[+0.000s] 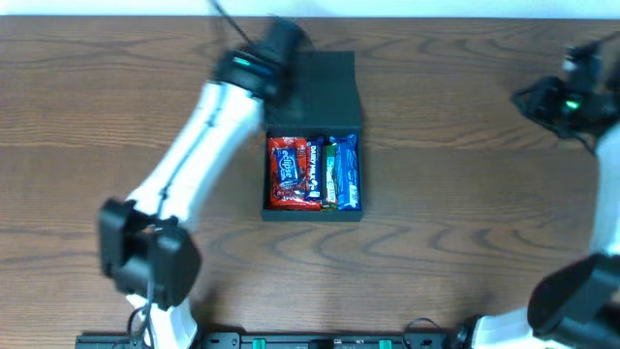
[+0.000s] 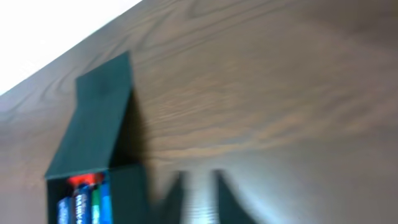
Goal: Pack container
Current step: 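Move both grippers to the raised box lid edges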
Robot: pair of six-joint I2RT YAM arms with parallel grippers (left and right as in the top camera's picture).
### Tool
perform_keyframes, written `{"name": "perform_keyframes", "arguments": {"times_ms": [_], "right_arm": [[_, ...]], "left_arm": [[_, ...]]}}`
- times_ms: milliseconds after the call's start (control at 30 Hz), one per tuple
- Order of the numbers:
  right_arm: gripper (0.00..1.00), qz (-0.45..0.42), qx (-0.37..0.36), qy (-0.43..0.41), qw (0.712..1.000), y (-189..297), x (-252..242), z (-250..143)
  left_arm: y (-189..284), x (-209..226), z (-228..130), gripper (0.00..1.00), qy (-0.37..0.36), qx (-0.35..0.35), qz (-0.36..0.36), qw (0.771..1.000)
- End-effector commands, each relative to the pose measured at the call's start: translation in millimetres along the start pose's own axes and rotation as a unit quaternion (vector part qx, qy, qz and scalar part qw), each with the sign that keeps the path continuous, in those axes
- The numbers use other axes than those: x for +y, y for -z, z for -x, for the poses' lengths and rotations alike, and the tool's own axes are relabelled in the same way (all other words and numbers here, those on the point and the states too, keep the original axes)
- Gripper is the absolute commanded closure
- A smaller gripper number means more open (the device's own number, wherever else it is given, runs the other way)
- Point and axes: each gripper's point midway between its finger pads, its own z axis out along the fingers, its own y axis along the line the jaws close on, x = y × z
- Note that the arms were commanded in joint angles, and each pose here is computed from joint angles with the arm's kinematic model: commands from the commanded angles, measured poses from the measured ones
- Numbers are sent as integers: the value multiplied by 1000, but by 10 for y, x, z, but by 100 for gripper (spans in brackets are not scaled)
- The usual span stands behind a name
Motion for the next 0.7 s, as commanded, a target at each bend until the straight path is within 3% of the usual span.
{"name": "perform_keyframes", "arguments": {"times_ms": [0, 167, 300, 433, 667], "right_arm": [[99, 58, 63, -17, 996, -528, 304, -196], [99, 127, 160, -59, 977, -1255, 592, -617], [98, 155, 236, -108, 953, -1686, 657, -1008], [98, 150, 279, -117, 941, -1980, 697, -1269], [98, 153, 303, -101, 935, -2236, 931, -1389]], "left_arm": [[-171, 488, 219, 94, 72, 19, -27, 997], [-689, 897, 230, 94, 171, 79, -74, 979], [-1164, 847, -44, 94, 210, 161, -116, 957], [-1431, 719, -182, 94, 205, 197, -118, 952], [-1545, 466, -226, 94, 204, 224, -150, 941]]}}
